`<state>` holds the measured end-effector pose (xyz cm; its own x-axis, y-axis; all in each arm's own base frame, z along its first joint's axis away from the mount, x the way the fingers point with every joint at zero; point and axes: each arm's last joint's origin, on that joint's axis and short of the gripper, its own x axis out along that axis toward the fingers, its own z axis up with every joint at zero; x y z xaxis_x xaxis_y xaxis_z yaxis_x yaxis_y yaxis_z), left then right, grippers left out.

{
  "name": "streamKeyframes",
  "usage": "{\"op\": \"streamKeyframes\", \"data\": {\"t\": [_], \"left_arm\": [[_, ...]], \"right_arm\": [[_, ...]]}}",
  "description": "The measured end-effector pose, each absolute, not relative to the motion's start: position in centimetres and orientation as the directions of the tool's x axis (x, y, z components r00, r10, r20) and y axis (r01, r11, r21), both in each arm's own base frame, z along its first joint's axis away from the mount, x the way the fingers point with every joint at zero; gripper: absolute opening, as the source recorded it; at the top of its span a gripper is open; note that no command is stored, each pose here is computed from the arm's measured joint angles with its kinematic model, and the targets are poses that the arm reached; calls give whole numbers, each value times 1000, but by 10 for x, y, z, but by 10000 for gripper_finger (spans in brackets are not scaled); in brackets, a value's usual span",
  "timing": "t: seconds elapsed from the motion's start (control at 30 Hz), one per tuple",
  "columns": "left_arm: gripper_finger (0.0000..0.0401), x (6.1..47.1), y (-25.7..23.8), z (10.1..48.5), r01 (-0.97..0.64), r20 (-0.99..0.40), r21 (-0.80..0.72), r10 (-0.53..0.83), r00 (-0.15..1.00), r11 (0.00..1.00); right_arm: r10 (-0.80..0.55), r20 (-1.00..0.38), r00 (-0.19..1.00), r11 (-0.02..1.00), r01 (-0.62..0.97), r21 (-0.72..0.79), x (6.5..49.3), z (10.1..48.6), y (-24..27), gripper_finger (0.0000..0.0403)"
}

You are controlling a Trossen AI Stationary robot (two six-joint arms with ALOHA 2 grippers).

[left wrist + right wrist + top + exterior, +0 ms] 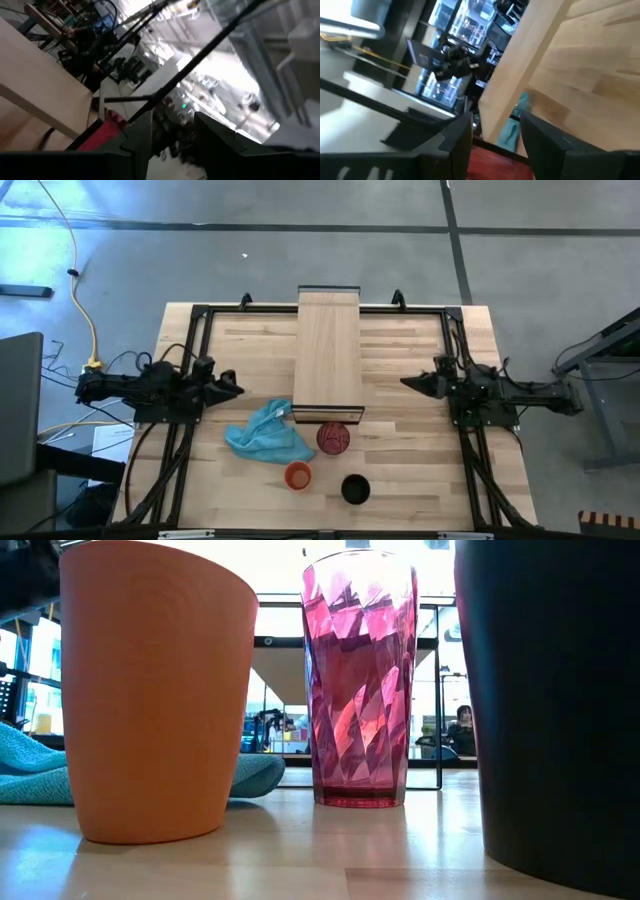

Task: Stack small to large cups/mugs on shelf
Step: Put the orange cup on the shelf

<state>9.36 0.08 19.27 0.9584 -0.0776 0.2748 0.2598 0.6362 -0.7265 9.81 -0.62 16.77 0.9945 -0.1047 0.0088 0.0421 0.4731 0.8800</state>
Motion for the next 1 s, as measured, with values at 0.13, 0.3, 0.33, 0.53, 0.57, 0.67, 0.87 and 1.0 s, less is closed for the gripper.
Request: {"op": "streamKeyframes", "data": {"t": [0.13, 0.3, 0.33, 0.53, 0.57, 0.67, 0.87, 1.0], "left_arm": [[134, 93, -1, 193, 313, 280, -758, -147, 949, 572], [134, 95, -5, 192, 341, 259, -801, -229, 938, 492], [134, 95, -6, 191, 337, 251, -805, -233, 939, 489], [133, 103, -16, 184, 292, 167, -835, -290, 942, 467], [133, 104, -18, 183, 283, 151, -840, -301, 942, 464], [133, 108, -23, 181, 256, 123, -850, -300, 946, 461], [133, 118, -31, 181, 234, 132, -841, -233, 963, 488], [133, 125, -39, 179, 223, 109, -848, -254, 961, 481]], "right_arm": [[-105, -4, 994, 465, 53, 884, 99, 167, -6, 158], [-98, 74, 993, 452, -22, 892, 99, 174, -6, 158], [-97, 119, 988, 478, -59, 877, 99, 179, -6, 158], [-90, 430, 898, 703, -249, 666, 91, 209, -6, 158], [-89, 464, 882, 734, -257, 629, 89, 212, -5, 158], [-88, 517, 852, 822, -231, 520, 87, 218, -5, 158], [-46, 505, 862, 857, -226, 464, 91, 217, -4, 158], [-48, 405, 913, 858, -170, 485, 101, 220, -5, 158]]}}
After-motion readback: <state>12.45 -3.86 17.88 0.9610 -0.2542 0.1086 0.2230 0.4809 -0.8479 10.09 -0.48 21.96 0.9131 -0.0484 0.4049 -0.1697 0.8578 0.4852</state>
